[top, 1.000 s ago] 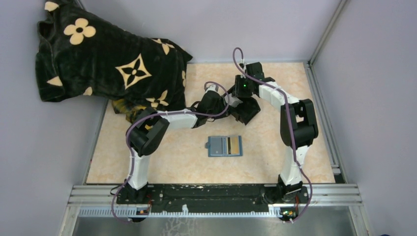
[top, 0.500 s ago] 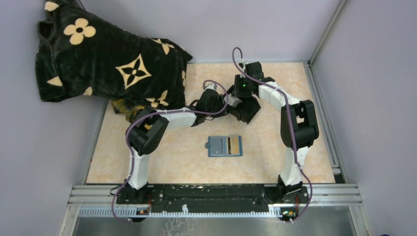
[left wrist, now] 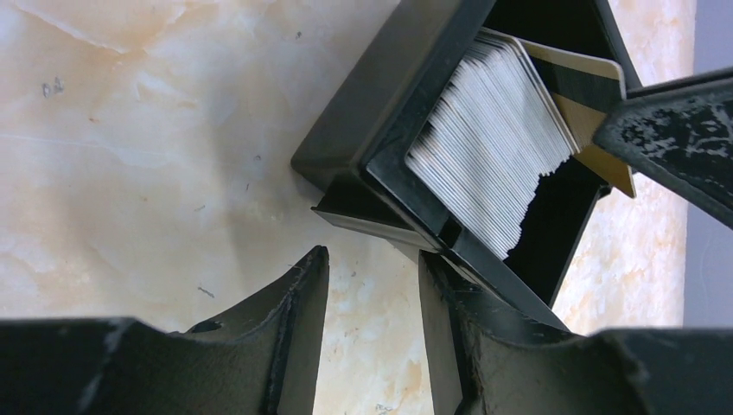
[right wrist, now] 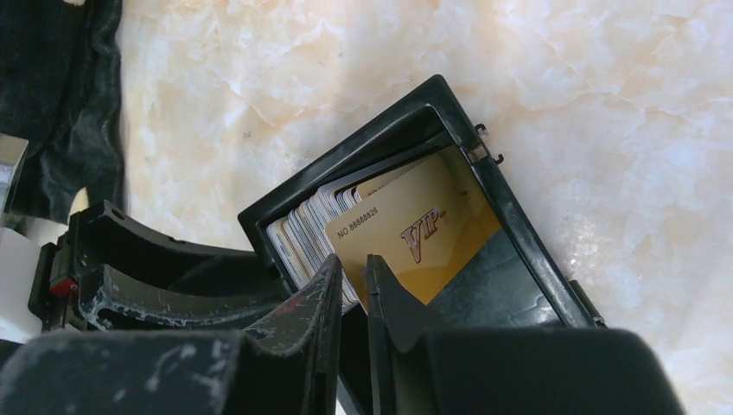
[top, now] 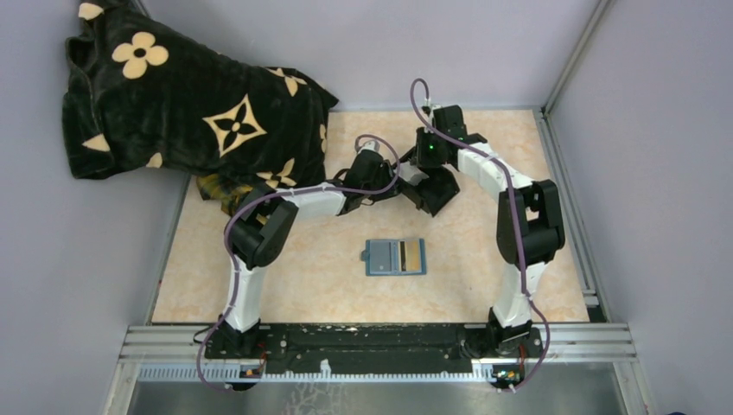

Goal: Put the credit cards into the card holder
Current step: Pick up the credit card from the storage box.

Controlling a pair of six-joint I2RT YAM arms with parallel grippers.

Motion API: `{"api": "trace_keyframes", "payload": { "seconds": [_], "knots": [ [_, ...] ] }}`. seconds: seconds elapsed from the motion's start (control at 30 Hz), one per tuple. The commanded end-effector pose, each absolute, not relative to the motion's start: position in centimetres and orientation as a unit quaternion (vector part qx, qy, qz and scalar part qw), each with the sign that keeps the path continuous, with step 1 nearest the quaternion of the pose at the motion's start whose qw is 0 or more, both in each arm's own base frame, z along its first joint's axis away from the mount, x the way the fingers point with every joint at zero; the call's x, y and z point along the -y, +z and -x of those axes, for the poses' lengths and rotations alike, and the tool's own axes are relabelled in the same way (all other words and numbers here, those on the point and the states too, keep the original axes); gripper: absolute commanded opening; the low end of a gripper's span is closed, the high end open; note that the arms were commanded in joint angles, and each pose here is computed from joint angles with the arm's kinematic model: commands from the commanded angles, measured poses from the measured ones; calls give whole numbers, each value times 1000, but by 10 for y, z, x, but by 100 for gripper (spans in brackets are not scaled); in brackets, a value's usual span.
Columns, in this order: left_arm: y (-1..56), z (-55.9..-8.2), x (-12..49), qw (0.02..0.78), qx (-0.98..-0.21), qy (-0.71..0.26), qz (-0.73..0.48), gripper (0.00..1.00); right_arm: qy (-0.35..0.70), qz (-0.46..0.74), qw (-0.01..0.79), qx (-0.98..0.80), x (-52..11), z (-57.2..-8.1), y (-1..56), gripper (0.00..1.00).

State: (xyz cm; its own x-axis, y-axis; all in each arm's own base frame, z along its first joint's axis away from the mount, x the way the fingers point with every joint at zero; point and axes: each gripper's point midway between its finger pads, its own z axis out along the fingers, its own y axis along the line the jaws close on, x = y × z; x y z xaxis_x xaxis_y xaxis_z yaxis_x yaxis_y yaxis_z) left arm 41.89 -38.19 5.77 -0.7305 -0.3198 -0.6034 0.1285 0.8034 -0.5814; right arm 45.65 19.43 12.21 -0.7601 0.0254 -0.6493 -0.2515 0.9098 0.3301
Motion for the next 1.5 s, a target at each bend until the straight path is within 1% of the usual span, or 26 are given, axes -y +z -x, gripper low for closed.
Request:
{"api": "trace_keyframes", "payload": {
  "seconds": [0.0,0.07,0.23,0.6,0.8,0.97,1.0,1.13,1.33,1.47],
  "knots": [
    [80,-445,389,396,-858,-322,57,50,203,76,355,-910,-201,-443,148,11],
    [84,-450,391,398,-857,-322,54,50,189,75,358,-911,-197,-444,149,7],
    [90,-458,392,406,-856,-318,43,51,150,74,366,-916,-187,-447,147,0],
    [100,-457,382,421,-854,-303,36,52,21,64,403,-913,-162,-455,162,0],
    [116,-450,373,435,-849,-299,30,55,-16,44,418,-907,-146,-445,178,0],
    [128,-438,360,440,-848,-295,33,58,-12,38,428,-903,-143,-430,189,0],
    [135,-434,358,442,-845,-298,32,58,-6,36,443,-896,-142,-423,204,0],
    [157,-418,353,450,-839,-306,20,60,15,44,460,-887,-146,-402,230,0],
    [185,-380,355,450,-819,-355,-20,63,71,61,451,-888,-153,-358,251,0],
    [206,-348,362,454,-792,-400,-79,63,102,82,435,-891,-158,-319,255,0]
  ]
}}
